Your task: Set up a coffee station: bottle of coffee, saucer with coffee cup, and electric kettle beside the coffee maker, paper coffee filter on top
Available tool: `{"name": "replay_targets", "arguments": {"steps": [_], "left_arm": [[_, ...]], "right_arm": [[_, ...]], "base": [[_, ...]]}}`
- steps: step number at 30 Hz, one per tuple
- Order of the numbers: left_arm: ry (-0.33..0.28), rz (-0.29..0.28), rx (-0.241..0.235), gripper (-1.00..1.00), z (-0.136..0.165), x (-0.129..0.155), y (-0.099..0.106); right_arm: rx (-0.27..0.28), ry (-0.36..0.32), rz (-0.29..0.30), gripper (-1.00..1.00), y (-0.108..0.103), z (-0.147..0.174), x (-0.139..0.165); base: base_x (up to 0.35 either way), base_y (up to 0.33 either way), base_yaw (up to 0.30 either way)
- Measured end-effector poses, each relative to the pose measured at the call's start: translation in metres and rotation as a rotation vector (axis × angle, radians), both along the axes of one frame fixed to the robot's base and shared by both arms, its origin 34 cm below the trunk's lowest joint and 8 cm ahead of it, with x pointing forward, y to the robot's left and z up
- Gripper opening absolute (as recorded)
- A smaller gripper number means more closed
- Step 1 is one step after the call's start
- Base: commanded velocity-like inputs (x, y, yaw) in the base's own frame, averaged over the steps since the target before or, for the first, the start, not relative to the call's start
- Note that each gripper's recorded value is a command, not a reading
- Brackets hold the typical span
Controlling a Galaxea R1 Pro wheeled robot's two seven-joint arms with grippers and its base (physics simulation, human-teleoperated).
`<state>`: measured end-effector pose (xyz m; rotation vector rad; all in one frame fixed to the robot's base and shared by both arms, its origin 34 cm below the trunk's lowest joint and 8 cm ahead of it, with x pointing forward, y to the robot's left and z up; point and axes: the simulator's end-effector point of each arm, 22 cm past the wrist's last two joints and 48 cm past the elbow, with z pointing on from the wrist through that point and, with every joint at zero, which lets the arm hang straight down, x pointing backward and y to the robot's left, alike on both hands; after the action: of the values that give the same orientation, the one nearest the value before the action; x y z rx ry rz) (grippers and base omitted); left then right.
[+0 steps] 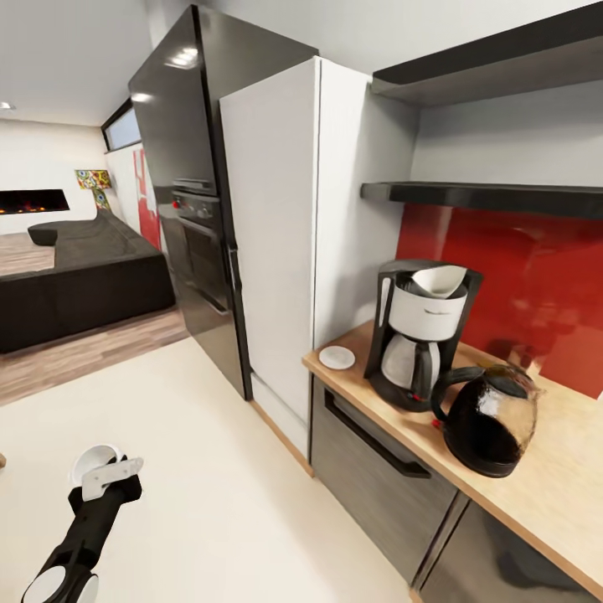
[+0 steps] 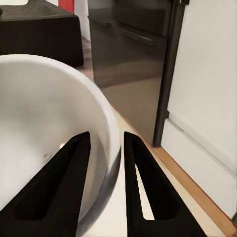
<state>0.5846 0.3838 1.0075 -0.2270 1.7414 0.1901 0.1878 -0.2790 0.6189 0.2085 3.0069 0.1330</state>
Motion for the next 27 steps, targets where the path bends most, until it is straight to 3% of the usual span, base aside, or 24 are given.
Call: {"name": "replay_targets", "arguments": {"steps": [22, 27], "left_arm": [[-0.001, -0.001, -0.002, -1.0, 0.0, 0.0003, -0.0008], [-0.003, -0.001, -0.004, -1.0, 0.0005, 0.0004, -0.0013]], "right_arm": [[0.0, 0.0, -0.003, 1.0, 0.0003, 0.0, 0.0], [0.0, -0.002, -0.005, 1.0, -0.0009, 0.0002, 0.0008]], "base": [[0.196, 0.259, 0.0], [0.164, 0.278, -0.168]]}}
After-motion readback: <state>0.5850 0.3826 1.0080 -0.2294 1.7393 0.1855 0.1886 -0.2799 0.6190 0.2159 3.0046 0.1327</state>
